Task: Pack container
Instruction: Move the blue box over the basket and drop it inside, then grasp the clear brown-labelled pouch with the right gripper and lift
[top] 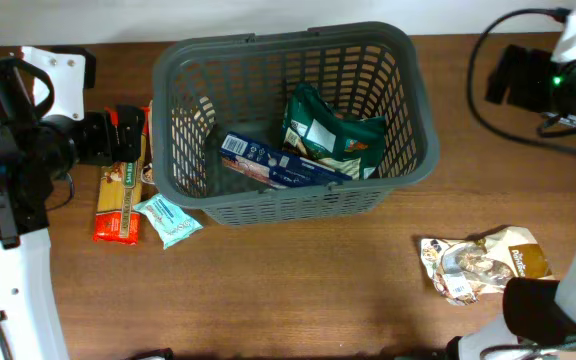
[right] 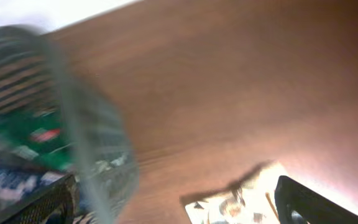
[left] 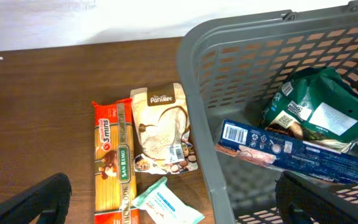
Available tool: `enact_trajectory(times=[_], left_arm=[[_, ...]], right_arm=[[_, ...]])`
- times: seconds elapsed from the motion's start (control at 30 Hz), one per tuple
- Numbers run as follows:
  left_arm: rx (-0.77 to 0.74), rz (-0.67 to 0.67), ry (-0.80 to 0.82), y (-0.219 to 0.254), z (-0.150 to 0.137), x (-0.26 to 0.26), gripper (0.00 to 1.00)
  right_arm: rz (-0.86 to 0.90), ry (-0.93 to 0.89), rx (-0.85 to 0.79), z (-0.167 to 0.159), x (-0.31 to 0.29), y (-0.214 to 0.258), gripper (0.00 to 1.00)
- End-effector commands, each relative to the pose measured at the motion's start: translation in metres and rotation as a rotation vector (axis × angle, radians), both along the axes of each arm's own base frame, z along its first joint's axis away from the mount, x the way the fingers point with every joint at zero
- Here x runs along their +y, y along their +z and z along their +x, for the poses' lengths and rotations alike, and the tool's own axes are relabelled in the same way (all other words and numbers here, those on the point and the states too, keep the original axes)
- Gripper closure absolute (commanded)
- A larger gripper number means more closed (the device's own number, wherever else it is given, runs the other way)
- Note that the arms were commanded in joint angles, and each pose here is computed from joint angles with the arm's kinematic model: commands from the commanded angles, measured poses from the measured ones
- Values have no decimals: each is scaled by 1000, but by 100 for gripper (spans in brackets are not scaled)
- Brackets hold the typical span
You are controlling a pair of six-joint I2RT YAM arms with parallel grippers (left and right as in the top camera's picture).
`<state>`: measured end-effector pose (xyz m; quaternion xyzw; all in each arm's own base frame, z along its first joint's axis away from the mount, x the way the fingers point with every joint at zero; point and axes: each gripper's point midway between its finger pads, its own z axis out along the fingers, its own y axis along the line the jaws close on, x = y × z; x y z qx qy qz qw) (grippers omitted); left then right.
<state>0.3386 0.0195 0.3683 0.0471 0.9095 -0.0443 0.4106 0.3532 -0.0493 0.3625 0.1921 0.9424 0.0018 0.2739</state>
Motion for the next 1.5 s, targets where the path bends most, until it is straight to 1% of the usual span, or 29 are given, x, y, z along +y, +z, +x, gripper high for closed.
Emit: enact_trajectory(times=[0.0, 0.13, 0.27, 0.47, 0.67, 0.77, 0.87, 1.0, 1.17, 1.33, 1.47], left_arm=[[-26, -11, -1, 9, -3, -1, 1], [-26, -11, -1, 9, -3, -1, 1], [-26, -11, -1, 9, -3, -1, 1], [-26, -11, -1, 9, -3, -1, 1], [-26, -11, -1, 9, -3, -1, 1], [-26, -11, -1, 9, -3, -1, 1], [-26, -11, -1, 9, -3, -1, 1], [-26, -11, -1, 9, -3, -1, 1], [-26, -11, -1, 9, -3, -1, 1], [-26, -11, -1, 9, -3, -1, 1], [-26, -11, -1, 9, -3, -1, 1]], right_arm=[[6, -202, 62, -5, -29, -22, 3], [-20, -225, 137, -9, -37, -52, 3], [-39, -227, 123, -23, -40, -72, 2], [18, -208, 121, -68, -29, -121, 1], [42, -227, 233, -126, -17, -187, 1], [54, -288, 256, -143, -16, -219, 0], [143, -329, 226, -144, -5, -244, 1], [190, -435, 207, -145, -5, -265, 1], [130, -620, 187, -155, -25, -287, 1], [102, -694, 168, -157, -35, -309, 1], [120, -775, 220, -163, -43, -327, 1]])
